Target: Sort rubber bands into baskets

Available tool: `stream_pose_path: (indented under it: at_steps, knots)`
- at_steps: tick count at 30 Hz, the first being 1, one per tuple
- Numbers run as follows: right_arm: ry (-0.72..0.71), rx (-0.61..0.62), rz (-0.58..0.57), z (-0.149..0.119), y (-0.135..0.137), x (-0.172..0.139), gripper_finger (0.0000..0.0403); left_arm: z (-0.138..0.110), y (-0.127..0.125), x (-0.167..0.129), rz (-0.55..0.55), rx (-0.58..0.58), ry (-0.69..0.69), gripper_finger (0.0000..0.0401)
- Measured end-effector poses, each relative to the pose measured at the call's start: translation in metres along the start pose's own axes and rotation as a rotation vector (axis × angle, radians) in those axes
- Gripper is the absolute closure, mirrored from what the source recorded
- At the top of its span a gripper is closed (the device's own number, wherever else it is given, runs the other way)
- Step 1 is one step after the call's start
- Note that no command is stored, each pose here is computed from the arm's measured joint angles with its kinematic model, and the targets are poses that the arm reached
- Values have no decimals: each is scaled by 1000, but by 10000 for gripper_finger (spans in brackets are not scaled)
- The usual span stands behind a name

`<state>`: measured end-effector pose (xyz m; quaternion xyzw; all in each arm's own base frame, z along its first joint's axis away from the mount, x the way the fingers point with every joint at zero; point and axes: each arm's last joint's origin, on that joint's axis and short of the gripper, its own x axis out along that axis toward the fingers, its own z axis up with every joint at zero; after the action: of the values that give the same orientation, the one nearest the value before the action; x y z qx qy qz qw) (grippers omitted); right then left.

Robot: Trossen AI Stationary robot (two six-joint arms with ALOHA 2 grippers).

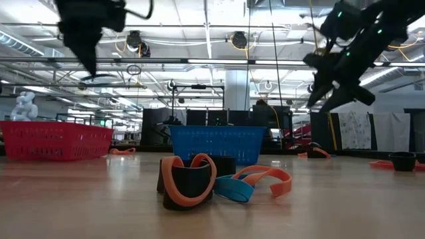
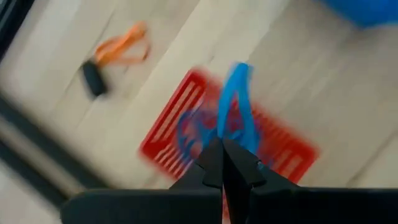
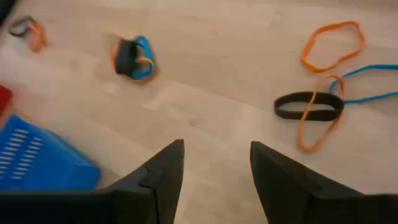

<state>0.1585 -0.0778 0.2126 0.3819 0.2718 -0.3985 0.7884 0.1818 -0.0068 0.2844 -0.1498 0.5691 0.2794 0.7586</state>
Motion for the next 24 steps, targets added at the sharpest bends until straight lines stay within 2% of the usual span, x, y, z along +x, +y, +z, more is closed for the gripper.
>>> stream_pose_path:
  at_steps: [4, 8, 13, 17, 24]
  knots:
    - [61, -34, -17, 8, -9, 15, 227, -9, 5, 5, 61, -20, 82, 401]
    - [103, 53, -146, 14, -29, 27, 227, -18, 6, 17, 66, -42, 168, 401]
    - [89, 137, -224, 26, -48, 39, 227, -31, 8, 36, 89, -96, 257, 401]
    - [77, 184, -278, 33, -63, 45, 227, -33, 6, 45, 74, -101, 249, 401]
    - [15, 289, -363, 44, -83, 57, 227, -22, -2, 47, -4, -124, 120, 401]
